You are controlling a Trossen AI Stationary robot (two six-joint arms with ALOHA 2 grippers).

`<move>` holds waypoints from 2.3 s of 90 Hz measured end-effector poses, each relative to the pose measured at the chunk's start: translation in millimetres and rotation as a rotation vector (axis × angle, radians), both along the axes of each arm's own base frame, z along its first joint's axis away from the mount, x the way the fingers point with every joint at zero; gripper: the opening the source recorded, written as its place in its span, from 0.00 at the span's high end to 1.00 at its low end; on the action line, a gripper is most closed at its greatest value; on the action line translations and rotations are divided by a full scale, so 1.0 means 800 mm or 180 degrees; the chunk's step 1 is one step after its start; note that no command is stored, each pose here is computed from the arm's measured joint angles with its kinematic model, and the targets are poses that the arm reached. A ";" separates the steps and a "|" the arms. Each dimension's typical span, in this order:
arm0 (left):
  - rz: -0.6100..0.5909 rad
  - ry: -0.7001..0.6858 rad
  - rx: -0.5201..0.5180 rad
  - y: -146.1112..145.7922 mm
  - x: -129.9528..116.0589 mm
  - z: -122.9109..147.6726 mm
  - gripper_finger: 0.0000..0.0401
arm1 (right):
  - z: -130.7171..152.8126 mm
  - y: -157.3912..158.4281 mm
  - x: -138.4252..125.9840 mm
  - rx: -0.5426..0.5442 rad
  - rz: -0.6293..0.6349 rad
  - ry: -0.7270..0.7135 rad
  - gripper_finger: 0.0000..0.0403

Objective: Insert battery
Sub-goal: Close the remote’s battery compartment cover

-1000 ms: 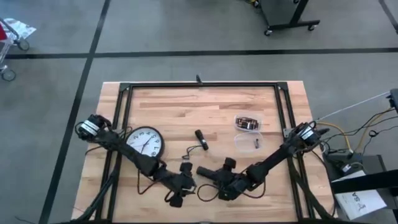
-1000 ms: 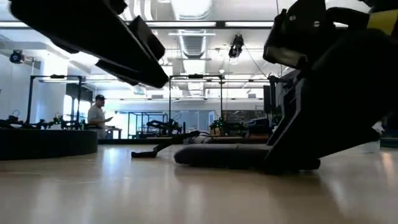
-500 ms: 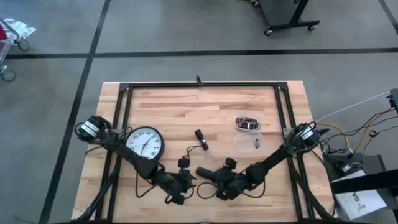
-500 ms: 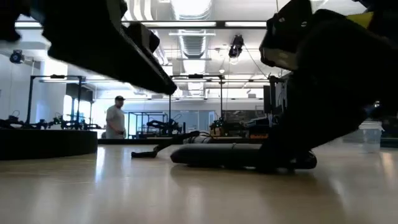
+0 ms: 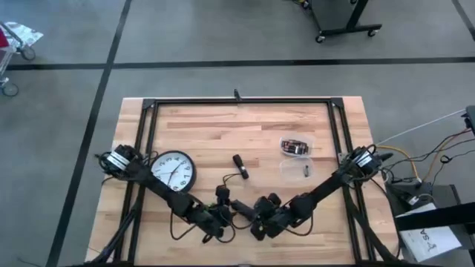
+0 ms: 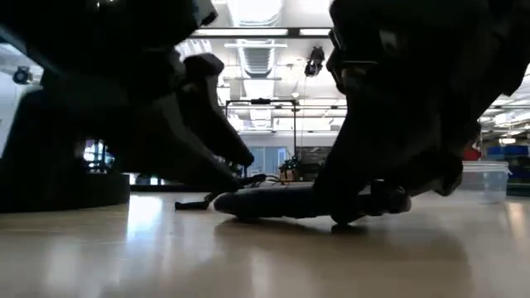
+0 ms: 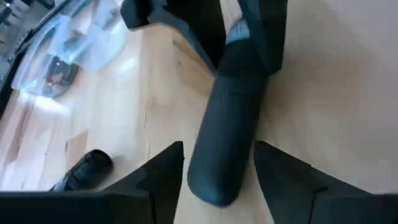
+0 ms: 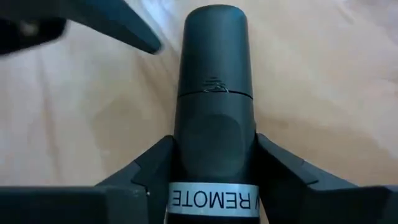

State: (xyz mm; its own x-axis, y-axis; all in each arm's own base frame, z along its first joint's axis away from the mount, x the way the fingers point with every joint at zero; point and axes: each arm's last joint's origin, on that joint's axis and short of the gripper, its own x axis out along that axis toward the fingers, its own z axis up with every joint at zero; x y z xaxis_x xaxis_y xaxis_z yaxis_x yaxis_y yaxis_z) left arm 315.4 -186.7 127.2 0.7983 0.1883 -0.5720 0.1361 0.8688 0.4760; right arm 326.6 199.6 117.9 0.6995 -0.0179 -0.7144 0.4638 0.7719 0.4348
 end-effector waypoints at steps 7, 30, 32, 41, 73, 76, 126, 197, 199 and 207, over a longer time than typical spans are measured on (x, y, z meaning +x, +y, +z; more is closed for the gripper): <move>-0.0026 0.0057 0.0069 0.000 0.000 -0.008 0.52 | 0.003 0.002 0.002 0.0187 -0.0112 -0.0015 0.57; -0.0031 0.0105 0.0107 -0.001 0.003 -0.024 0.50 | 0.009 0.007 0.006 0.0559 -0.0412 -0.0064 0.59; -0.0033 0.0100 0.0105 -0.002 0.003 -0.024 0.51 | 0.010 0.007 0.006 0.0564 -0.0417 -0.0070 0.58; -0.0045 0.0083 0.0083 -0.003 0.004 -0.027 0.53 | 0.012 0.007 0.008 0.0570 -0.0434 -0.0088 0.58; -0.0089 0.0048 -0.0036 -0.003 0.008 -0.028 0.74 | 0.016 0.005 0.013 0.0616 -0.0501 -0.0135 0.59; -0.0095 0.0028 -0.0034 -0.003 0.008 -0.028 0.74 | 0.017 0.004 0.013 0.0637 -0.0518 -0.0137 0.59; -0.0144 -0.0260 -0.0298 -0.009 0.016 -0.022 0.64 | 0.019 -0.002 0.018 0.0602 -0.0577 -0.0200 0.58; -0.0016 -0.0056 -0.1139 -0.001 0.005 0.022 0.85 | 0.072 -0.007 0.011 -0.0067 0.0338 -0.0439 0.40; -0.0005 -0.0027 -0.1187 0.000 0.005 0.023 0.85 | 0.078 -0.008 0.010 -0.0148 0.0386 -0.0467 0.40; 0.0071 0.0146 -0.1446 0.008 0.005 0.033 0.85 | 0.093 -0.010 0.005 -0.0457 0.0575 -0.0545 0.39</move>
